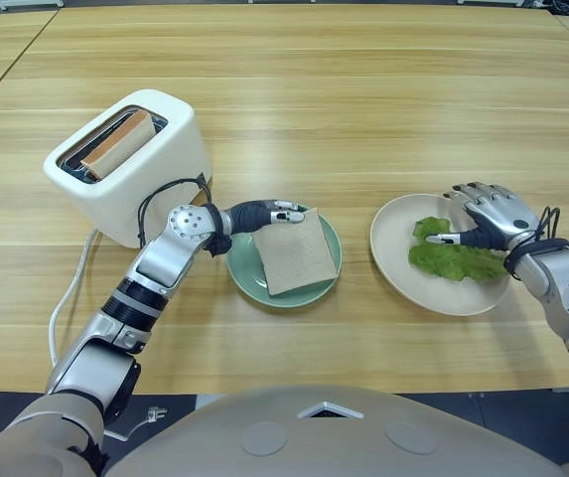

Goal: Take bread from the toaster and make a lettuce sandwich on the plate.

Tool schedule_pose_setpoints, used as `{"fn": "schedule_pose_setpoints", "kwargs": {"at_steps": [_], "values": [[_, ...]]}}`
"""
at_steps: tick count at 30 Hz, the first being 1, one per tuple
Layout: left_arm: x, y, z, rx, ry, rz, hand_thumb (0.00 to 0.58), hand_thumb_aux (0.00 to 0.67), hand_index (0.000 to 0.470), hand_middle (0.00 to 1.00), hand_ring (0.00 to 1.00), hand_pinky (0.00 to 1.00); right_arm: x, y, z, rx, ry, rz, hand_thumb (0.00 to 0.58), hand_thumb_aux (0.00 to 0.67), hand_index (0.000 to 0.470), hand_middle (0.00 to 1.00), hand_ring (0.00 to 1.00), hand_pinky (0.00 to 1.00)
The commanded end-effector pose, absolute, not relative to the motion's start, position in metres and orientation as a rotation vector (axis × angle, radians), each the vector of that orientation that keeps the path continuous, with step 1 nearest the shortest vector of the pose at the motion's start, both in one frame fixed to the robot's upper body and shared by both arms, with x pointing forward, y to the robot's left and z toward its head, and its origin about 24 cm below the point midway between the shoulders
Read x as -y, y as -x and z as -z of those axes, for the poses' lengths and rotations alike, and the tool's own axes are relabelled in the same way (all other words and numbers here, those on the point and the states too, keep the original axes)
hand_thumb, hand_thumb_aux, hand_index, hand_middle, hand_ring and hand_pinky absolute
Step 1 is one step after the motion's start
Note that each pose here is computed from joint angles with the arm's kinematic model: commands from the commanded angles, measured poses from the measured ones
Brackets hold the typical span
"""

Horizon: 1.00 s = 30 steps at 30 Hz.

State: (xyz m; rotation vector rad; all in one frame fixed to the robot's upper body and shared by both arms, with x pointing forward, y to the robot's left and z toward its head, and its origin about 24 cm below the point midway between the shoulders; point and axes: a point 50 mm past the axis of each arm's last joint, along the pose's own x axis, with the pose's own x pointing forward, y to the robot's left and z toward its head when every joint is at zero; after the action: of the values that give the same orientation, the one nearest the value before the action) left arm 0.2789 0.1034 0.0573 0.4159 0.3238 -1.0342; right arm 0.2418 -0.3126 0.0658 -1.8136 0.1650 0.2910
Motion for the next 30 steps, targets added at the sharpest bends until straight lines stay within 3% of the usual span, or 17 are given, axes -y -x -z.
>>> {"fn": "schedule_pose_setpoints", "kwargs": {"at_steps": [1,3,4,8,12,17,24,27,30], "values": [[-0.107,-0.281,-0.069,-0.272,-0.447,1.006,0.000,0.000,0.000,0.00,0.00,0.00,0.307,-0.245,-0.055,-0.148,1.805,-0.342,0.436,0.336,0.236,0.00,0.00,0.00],[-0.112,-0.286,-0.077,-0.239,-0.466,0.961,0.000,0.000,0.000,0.00,0.00,0.00,0.307,-0.246,-0.053,-0.148,1.809,-0.357,0.559,0.541,0.380,0.00,0.00,0.00],[-0.117,-0.289,-0.083,-0.215,-0.479,0.926,0.000,0.000,0.000,0.00,0.00,0.00,0.307,-0.246,-0.053,-0.148,1.810,-0.361,0.580,0.670,0.470,0.00,0.00,0.00],[-0.139,-0.303,-0.120,-0.087,-0.531,0.764,0.000,0.000,0.000,0.00,0.00,0.00,0.306,-0.246,-0.051,-0.135,1.811,-0.371,0.580,0.670,0.470,0.00,0.00,0.00],[-0.161,-0.309,-0.155,0.024,-0.602,0.612,0.000,0.000,0.000,0.00,0.00,0.00,0.286,-0.251,-0.073,0.079,1.705,-0.311,0.580,0.670,0.470,0.00,0.00,0.00],[-0.173,-0.307,-0.190,0.149,-0.668,0.496,0.000,0.000,0.000,0.00,0.00,0.00,0.222,-0.243,-0.104,0.417,1.417,-0.421,0.580,0.670,0.470,0.00,0.00,0.00],[-0.185,-0.312,-0.218,0.243,-0.708,0.367,0.000,0.000,0.000,0.00,0.00,0.00,0.109,-0.236,-0.085,0.648,1.140,-0.853,0.580,0.670,0.470,0.00,0.00,0.00],[-0.186,-0.314,-0.225,0.283,-0.780,0.311,0.000,0.000,0.000,0.00,0.00,0.00,0.084,-0.245,-0.083,0.729,1.109,-0.872,0.580,0.670,0.470,0.00,0.00,0.00],[-0.182,-0.314,-0.229,0.308,-0.810,0.300,0.000,0.000,0.000,0.00,0.00,0.00,0.079,-0.255,-0.086,0.766,1.105,-0.834,0.580,0.670,0.470,0.00,0.00,0.00]]}}
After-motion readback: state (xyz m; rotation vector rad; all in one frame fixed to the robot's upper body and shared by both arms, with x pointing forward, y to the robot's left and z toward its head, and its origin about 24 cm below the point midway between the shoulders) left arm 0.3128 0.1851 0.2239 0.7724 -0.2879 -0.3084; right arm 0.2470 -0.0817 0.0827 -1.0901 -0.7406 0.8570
